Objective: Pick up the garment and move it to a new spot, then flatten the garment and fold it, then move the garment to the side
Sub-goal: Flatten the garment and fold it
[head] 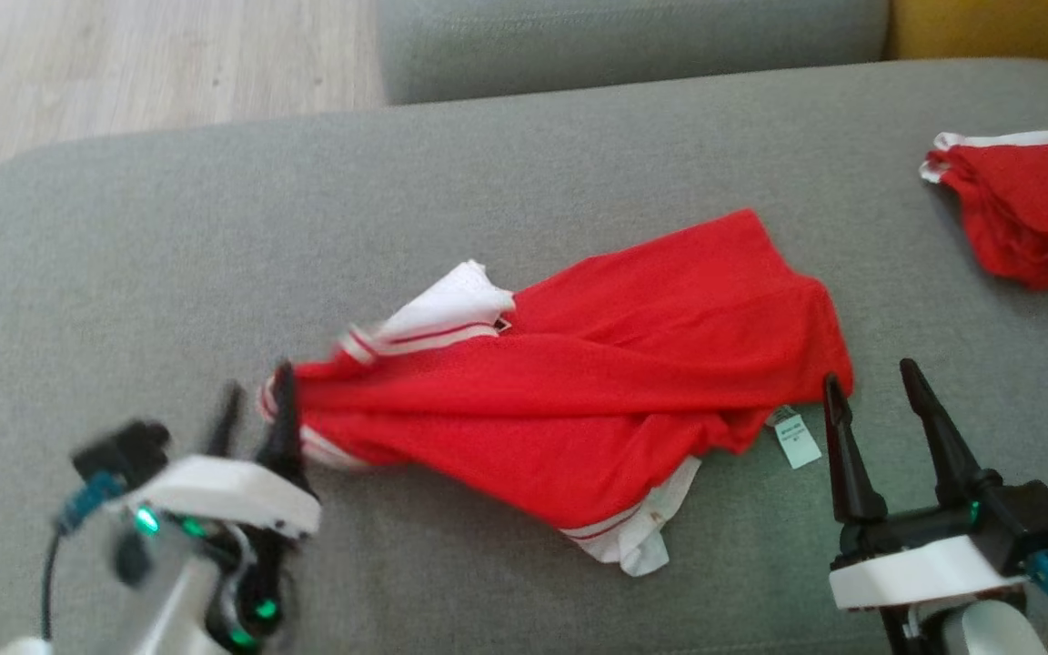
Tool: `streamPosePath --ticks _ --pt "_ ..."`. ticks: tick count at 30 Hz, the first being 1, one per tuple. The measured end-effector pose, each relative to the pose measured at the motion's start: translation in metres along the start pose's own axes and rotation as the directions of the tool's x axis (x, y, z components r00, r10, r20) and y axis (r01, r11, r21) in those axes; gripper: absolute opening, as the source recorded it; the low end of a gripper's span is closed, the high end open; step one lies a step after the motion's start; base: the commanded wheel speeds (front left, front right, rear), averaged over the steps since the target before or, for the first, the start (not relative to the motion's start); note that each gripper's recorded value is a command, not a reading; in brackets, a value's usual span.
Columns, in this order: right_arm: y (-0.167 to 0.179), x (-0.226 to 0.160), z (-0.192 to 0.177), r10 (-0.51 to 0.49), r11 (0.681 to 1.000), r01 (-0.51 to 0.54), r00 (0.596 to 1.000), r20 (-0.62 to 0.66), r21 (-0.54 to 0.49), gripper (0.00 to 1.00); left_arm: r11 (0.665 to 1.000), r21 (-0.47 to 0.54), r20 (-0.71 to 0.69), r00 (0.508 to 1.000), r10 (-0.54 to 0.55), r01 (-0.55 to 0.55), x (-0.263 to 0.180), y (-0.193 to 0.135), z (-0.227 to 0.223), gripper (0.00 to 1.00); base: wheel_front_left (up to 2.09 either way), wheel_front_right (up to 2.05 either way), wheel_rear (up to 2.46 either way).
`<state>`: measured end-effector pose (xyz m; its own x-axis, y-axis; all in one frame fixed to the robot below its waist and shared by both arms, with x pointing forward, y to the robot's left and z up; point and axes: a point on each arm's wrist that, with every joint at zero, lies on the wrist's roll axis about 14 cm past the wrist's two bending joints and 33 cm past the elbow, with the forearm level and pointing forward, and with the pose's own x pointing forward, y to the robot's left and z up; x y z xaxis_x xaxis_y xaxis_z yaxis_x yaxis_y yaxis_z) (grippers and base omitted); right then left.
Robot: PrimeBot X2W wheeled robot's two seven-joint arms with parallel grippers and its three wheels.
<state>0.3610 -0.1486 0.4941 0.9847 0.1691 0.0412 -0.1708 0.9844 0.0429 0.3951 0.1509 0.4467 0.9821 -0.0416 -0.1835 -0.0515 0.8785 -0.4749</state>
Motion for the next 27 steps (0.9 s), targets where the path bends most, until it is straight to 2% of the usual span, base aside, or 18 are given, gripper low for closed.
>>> streamPosePath --ticks 1,2,3,5,8,11,15,16,23,27 --pt "0.000 0.000 0.000 0.000 1.000 0.000 1.000 0.000 0.000 1.00 1.000 0.000 0.000 1.000 0.000 0.000 0.000 0.000 0.000 1.00 0.00 0.00 0.00" --pt "0.000 0.001 -0.001 0.003 1.000 -0.003 1.000 -0.003 -0.003 1.00 0.994 0.109 0.042 0.999 -0.018 0.014 0.002 -0.001 0.014 1.00 0.00 0.00 0.00" --pt "0.000 0.003 -0.001 0.005 1.000 -0.005 1.000 -0.003 -0.005 1.00 0.970 0.241 0.079 0.995 -0.064 0.043 0.004 -0.008 0.026 1.00 0.00 0.00 0.00" --pt "-0.001 0.007 -0.001 0.008 1.000 -0.008 1.000 -0.001 -0.007 1.00 0.892 0.438 0.110 0.978 -0.175 0.110 0.007 -0.034 0.037 1.00 0.00 0.00 0.00" --pt "-0.002 0.011 -0.002 0.008 1.000 -0.008 1.000 -0.005 -0.009 1.00 0.754 0.613 0.039 0.943 -0.329 0.238 0.009 -0.077 0.015 1.00 0.00 0.00 0.00" --pt "-0.004 0.012 -0.008 0.006 1.000 -0.006 1.000 -0.022 -0.009 1.00 0.640 0.698 -0.078 0.922 -0.379 0.322 0.016 -0.099 -0.012 1.00 0.00 0.00 0.00" --pt "-0.005 0.016 -0.012 0.010 1.000 -0.010 0.999 -0.033 -0.012 1.00 0.457 0.820 -0.188 0.917 -0.352 0.344 0.044 -0.097 -0.029 1.00 0.00 0.00 0.00" --pt "-0.007 0.018 -0.011 0.008 1.000 -0.009 0.999 -0.032 -0.017 1.00 0.425 0.838 -0.197 0.917 -0.348 0.341 0.051 -0.096 -0.029 1.00 0.00 0.00 0.00" --pt "-0.024 0.021 -0.017 -0.027 0.999 0.025 0.998 -0.049 -0.039 1.00 0.279 0.867 -0.322 0.892 -0.316 0.412 0.070 -0.085 -0.062 1.00 0.00 0.00 0.00" --pt "-0.027 0.020 -0.018 -0.036 0.999 0.033 0.998 -0.055 -0.041 1.00 0.220 0.872 -0.373 0.885 -0.279 0.437 0.068 -0.071 -0.074 1.00 0.00 0.00 0.00"
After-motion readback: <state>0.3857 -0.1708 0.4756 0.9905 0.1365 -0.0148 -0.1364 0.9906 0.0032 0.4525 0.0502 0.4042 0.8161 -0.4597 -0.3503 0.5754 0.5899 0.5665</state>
